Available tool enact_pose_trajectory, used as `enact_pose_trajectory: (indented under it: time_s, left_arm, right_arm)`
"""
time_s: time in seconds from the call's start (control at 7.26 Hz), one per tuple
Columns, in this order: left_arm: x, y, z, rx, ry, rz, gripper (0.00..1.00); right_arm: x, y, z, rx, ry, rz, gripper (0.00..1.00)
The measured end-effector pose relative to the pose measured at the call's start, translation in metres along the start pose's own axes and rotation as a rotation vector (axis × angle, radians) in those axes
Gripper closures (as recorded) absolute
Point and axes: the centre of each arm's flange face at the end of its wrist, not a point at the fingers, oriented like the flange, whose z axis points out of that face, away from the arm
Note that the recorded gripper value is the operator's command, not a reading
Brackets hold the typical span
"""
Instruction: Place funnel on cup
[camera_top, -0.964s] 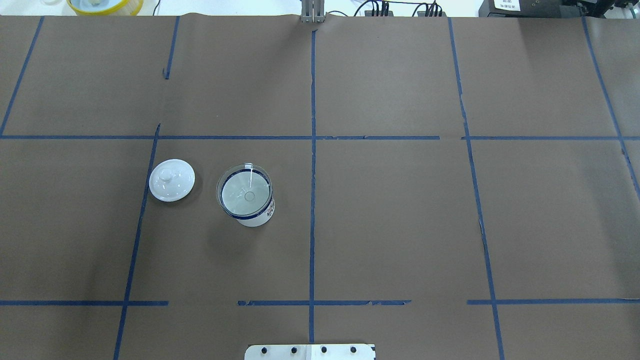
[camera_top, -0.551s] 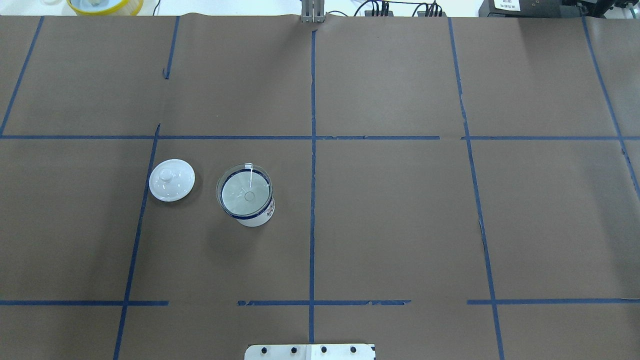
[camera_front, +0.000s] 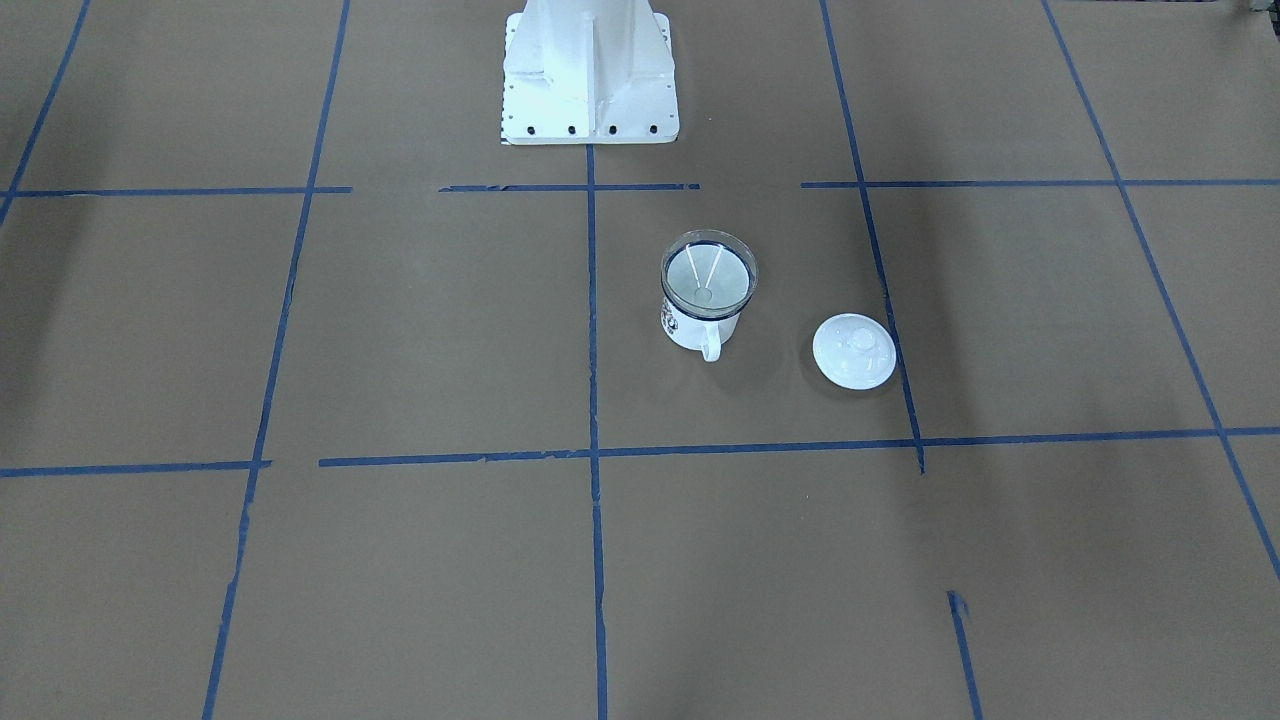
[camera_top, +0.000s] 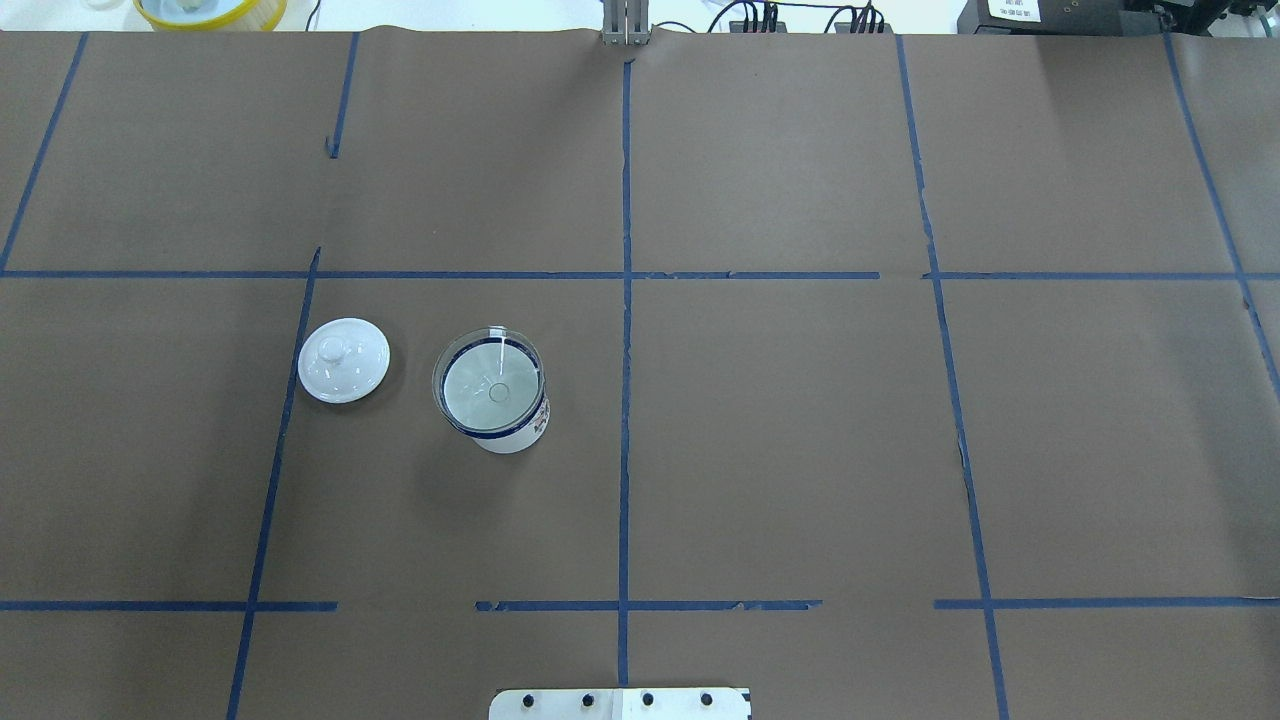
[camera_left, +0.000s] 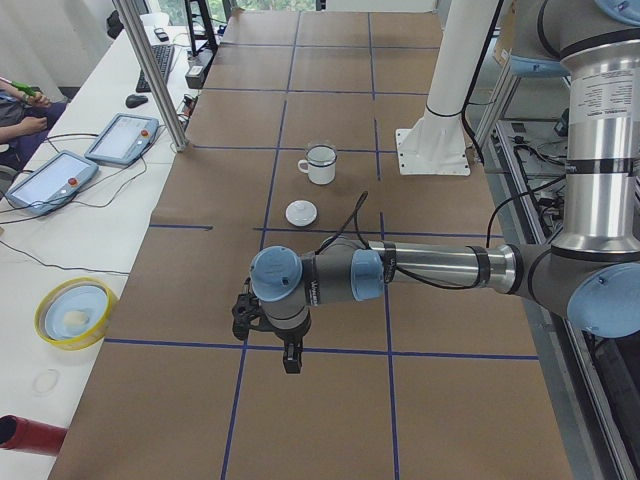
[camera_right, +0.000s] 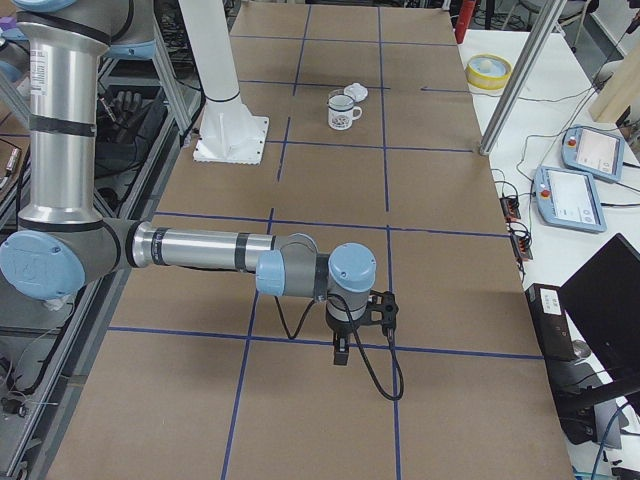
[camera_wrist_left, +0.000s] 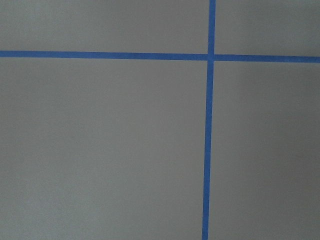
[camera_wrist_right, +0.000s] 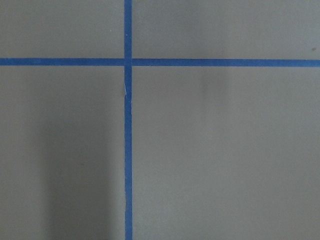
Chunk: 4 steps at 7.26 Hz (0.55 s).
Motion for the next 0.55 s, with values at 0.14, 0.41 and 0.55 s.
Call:
enact_pose_trajectory:
  time_s: [0.14,0.41,0.55]
  left_arm:
    - [0.0014,-0.0017,-0.0021,0.003,-0.002,0.002,0.00]
    - [0.0036,-0.0051,-0.0052,0.008,-0.004,0.005,0.00]
    - [0.0040,-0.0055,-0.0056,0.009,-0.004,0.006,0.00]
  right_arm:
    - [-0.0001,0.0000,-0.0001,0.000,0.000,0.000,0.00]
    - [-0.0001,0.0000,-0.0002,0.000,0.000,0.000,0.00]
    - [-0.0001,0.0000,-0.0002,0.000,0.000,0.000,0.00]
